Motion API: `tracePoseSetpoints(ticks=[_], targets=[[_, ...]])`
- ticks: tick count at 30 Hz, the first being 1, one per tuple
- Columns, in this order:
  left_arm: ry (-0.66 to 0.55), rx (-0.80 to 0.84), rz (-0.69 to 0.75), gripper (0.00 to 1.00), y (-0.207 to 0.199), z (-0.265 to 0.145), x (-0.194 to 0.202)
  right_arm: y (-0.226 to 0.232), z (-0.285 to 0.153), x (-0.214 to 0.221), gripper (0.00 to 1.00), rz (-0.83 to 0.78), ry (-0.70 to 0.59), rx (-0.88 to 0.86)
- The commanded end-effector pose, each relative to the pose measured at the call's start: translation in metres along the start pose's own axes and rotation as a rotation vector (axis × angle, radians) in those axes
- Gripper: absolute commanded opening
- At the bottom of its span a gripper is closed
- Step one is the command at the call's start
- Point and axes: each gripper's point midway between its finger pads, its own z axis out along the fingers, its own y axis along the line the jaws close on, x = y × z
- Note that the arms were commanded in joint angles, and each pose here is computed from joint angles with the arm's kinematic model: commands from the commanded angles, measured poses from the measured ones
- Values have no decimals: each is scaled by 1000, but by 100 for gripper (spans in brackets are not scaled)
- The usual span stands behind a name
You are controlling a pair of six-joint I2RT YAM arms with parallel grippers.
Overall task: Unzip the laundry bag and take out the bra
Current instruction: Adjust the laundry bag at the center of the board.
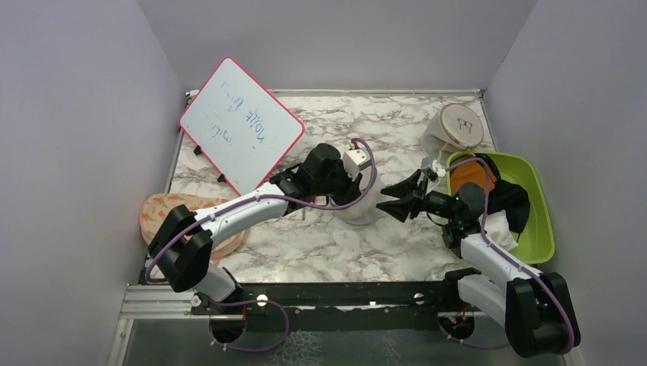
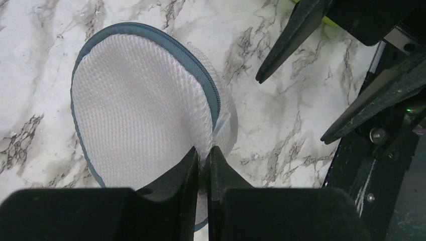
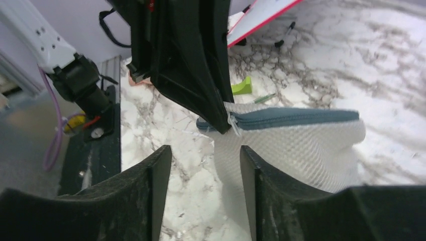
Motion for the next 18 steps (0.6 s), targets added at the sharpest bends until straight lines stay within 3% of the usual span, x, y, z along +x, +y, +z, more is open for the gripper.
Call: tracePoseSetpoints(ticks=[1,5,12,18], targets=[[-61,109,-8,0,-21,-8,-19,23,6,-17,48,-272,-34,-175],[-56,123,-12,0,-24,-10,-18,21,11,-11,42,-390,-34,-159],[-52,131,-15,0,-25,-11,-16,1,16,-14,39,-414,-4,-63],[-54,134,-18,0,-26,-11,-16,-3,22,-8,31,-407,18,-81]])
